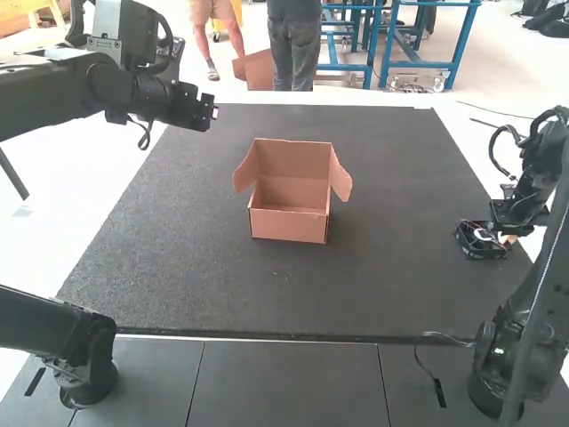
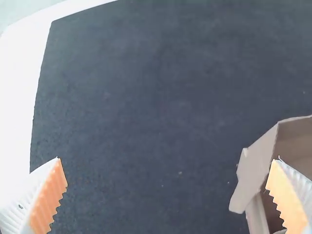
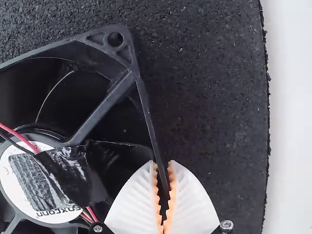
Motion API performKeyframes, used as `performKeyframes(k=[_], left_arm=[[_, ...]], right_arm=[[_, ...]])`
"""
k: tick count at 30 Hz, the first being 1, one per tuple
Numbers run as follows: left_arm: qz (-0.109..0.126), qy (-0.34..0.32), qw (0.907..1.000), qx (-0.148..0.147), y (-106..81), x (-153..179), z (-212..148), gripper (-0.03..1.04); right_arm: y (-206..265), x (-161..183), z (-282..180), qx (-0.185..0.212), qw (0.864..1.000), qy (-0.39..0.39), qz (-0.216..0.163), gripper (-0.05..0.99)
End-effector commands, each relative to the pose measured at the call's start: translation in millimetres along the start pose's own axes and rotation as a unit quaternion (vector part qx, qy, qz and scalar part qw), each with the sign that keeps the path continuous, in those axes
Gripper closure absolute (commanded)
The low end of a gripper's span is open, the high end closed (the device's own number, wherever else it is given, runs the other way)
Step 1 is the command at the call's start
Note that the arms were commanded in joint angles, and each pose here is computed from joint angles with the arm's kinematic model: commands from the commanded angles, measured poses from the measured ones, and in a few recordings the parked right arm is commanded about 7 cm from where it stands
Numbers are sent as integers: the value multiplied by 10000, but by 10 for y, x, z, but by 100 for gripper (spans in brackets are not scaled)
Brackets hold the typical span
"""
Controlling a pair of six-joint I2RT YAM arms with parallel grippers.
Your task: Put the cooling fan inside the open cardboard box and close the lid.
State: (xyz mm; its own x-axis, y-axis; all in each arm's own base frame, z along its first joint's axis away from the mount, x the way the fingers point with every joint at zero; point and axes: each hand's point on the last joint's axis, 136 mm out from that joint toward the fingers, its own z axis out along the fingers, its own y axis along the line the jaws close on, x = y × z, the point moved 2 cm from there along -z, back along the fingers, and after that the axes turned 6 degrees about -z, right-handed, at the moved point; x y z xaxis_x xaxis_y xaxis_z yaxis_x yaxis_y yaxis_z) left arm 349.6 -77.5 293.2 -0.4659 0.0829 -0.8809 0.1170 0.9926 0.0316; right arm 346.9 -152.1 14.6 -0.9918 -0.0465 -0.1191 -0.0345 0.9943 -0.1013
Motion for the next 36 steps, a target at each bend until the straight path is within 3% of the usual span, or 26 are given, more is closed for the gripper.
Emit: performKeyframes(k=[1,3,12,16,23,36], left_arm=[[-41,-238,9997,-90,60,-166,-87,4],[-41,-238,9997,-90,60,-166,-87,4],[-28,-140,9999,-88,54,-86,-60,4],[-33,-102,9999,-89,57,-51,-50,4],[-28,-71,9999,-75,54,16,-41,4],[-80,-108,9999,-58,59,168,-51,4]], right_arm=[[290,-78,-114,-906,9948,-376,270,95],[389,-165,-335,-1249,9896,-678,233,95],[337,-293,-1146,-922,9829,-1586,149,95],[471,-230,-1433,-1138,9769,-1809,33,95],[594,-147,-1816,-1371,9666,-2097,539,95],[1472,-14,-2323,-2082,9546,-1970,809,95]])
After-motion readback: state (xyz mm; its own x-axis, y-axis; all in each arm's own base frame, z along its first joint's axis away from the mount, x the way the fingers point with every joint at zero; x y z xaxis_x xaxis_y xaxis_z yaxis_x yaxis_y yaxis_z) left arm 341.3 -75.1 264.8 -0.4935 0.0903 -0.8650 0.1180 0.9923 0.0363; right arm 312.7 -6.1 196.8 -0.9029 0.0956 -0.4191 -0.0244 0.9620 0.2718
